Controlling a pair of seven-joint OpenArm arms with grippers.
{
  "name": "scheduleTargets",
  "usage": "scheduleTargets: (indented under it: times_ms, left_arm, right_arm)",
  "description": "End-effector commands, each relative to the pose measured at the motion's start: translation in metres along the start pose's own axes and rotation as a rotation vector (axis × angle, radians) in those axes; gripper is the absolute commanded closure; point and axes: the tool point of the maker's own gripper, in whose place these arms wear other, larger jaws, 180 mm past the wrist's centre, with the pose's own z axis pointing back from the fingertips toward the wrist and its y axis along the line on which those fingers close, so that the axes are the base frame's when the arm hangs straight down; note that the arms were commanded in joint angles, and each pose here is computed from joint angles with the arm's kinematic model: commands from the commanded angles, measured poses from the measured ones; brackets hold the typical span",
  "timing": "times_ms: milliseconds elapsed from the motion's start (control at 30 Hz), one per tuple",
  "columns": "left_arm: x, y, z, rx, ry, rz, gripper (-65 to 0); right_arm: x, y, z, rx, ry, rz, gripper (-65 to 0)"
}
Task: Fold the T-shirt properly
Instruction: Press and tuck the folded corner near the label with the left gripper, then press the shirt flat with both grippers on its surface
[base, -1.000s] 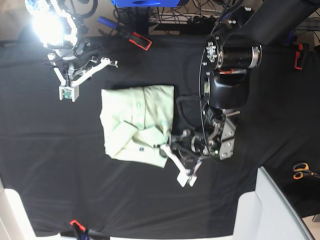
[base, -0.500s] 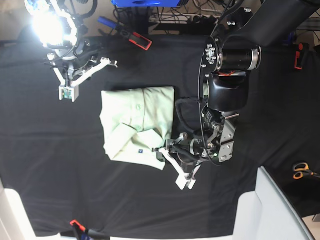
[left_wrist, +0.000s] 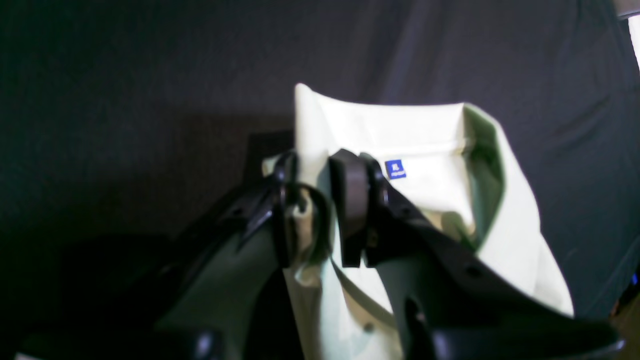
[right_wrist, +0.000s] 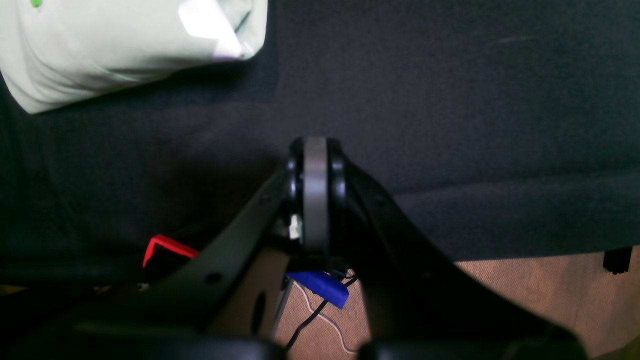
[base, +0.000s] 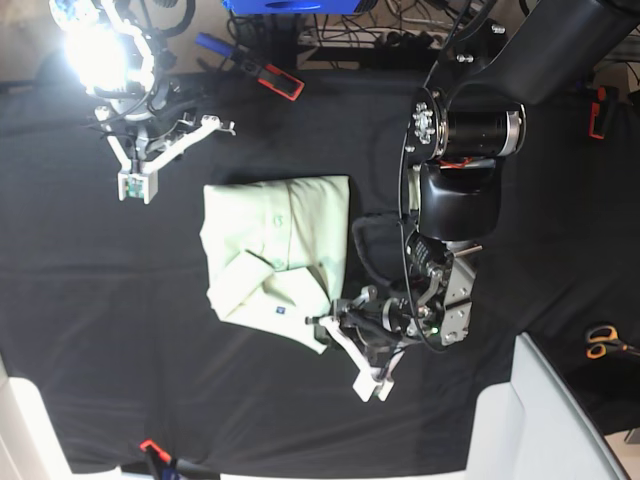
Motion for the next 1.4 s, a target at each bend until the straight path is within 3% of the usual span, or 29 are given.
scheduleTargets:
  times_ms: [0,167,233,333,433,600,667,900,1200,1367]
  left_arm:
    - [0.027,-0.006,0.004,-0.015,-0.064,-0.014,-14.4]
    - [0.025,-0.004,0.004,-0.012,-0.059,-0.014,-16.6]
    - [0.026,-0.003,0.004,-0.011,-0.060,-0.015,-24.5]
    - [0.026,0.003,0.007,0.004,-0.059,-0.013,-42.2]
    - [0.028,0.011,0.009,0.034,-0.072,0.019,-45.2]
    - [0.033,0.003,0.014,0.031,-0.079,-0.006,-39.3]
    - [0.036,-0.016,0.018,0.010,-0.095,-0.035,-34.9]
    - [0.027,-0.043,0.040,0.004,-0.118,-0.080,0.0]
    - [0.022,-0.048,0.037,-0.002,-0.093,-0.087,0.0]
    - [0.003,-0.078,0.010,-0.061,0.020,-0.180,0.0]
  right_arm:
    - [0.009,0.000,0.002,0.003,-0.032,0.003,-0.3]
    - [0.009,0.000,0.002,0.003,-0.032,0.003,-0.3]
    - [0.009,0.000,0.002,0.003,-0.032,0.003,-0.3]
    - [0.009,0.000,0.002,0.003,-0.032,0.003,-0.3]
    - [0.009,0.000,0.002,0.003,-0.032,0.003,-0.3]
    - [0.009,0.000,0.002,0.003,-0.032,0.003,-0.3]
    - [0.009,0.000,0.002,0.003,-0.032,0.003,-0.3]
    - [0.008,0.007,0.002,0.034,-0.031,0.031,-0.3]
    - [0.015,0.055,0.008,0.231,-0.057,0.174,-0.1]
    - [0.021,0.098,0.017,0.345,-0.087,0.259,-0.1]
